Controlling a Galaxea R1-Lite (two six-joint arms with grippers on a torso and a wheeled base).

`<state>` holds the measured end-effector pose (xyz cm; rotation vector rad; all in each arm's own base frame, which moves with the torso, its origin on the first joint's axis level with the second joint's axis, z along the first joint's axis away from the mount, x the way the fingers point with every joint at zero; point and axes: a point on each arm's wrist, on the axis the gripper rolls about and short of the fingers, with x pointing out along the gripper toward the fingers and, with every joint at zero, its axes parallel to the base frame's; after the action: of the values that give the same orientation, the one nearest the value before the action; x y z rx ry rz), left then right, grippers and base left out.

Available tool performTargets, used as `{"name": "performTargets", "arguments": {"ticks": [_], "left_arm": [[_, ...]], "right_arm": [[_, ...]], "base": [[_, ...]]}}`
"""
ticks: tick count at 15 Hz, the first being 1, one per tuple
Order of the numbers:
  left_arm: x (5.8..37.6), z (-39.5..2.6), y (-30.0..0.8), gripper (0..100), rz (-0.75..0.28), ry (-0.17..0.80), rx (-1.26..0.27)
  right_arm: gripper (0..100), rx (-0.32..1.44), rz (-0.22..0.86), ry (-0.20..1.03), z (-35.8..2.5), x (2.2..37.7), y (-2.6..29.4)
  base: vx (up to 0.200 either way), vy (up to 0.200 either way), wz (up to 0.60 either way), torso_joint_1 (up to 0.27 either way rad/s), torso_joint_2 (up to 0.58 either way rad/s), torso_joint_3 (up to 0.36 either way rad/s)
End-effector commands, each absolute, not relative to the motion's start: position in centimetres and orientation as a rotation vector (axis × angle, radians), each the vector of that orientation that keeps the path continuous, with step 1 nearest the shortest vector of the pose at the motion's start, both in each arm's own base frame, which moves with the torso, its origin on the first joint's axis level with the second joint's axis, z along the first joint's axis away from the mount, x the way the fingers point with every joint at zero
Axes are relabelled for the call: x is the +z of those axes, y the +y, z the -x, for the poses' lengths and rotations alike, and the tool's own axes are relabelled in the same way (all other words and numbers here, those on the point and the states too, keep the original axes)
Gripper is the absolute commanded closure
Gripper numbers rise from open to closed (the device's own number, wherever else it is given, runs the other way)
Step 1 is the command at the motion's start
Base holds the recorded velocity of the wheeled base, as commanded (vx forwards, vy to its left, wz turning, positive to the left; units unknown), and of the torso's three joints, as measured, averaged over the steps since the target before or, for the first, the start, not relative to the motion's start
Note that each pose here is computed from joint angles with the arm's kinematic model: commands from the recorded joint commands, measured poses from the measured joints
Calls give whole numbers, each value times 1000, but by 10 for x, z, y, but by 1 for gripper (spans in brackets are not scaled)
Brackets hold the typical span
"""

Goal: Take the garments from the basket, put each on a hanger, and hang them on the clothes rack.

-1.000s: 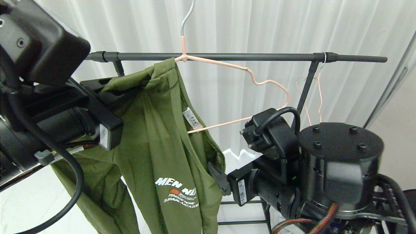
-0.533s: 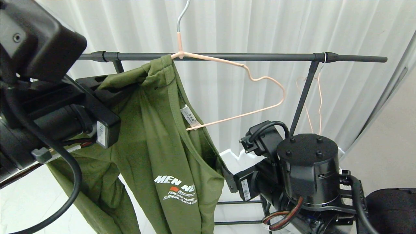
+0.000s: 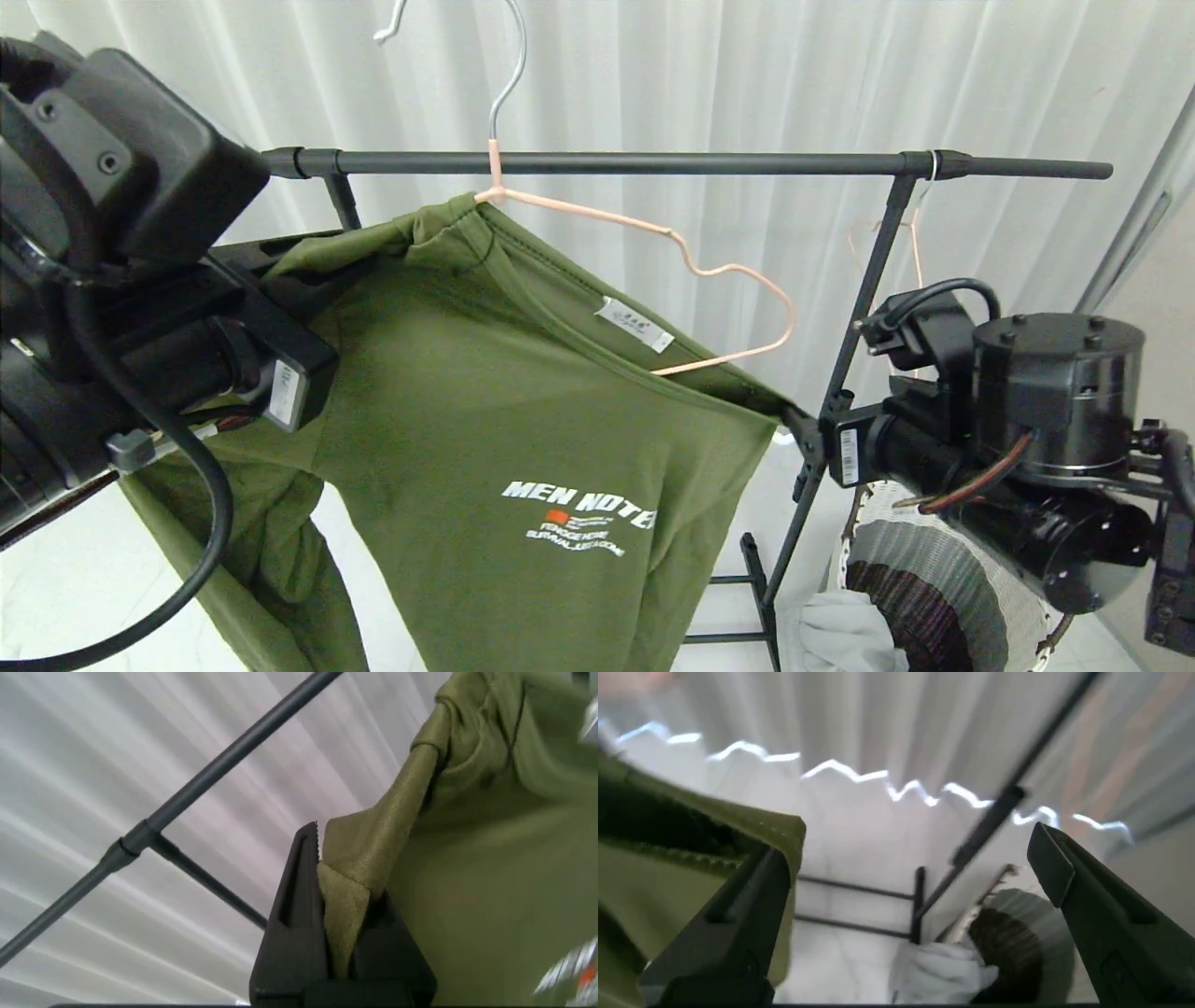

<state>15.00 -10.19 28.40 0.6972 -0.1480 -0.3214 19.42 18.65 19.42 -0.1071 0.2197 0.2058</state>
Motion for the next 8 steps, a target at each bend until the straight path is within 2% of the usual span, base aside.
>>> {"name": "performTargets", "arguments": {"ticks": [1, 5, 8], "left_arm": [[278, -148, -100, 100, -739, -138, -322], [263, -147, -97, 100, -798, -101, -332], [254, -150, -91, 100, -857, -69, -309]], "right_arm": [[0, 145, 61, 172, -197, 211, 165], [0, 137, 25, 123, -188, 228, 153], [0, 153, 40, 105, -175, 239, 144]], "base": [[0, 0, 0, 0, 0, 0], [0, 0, 0, 0, 0, 0], [0, 0, 0, 0, 0, 0]]}}
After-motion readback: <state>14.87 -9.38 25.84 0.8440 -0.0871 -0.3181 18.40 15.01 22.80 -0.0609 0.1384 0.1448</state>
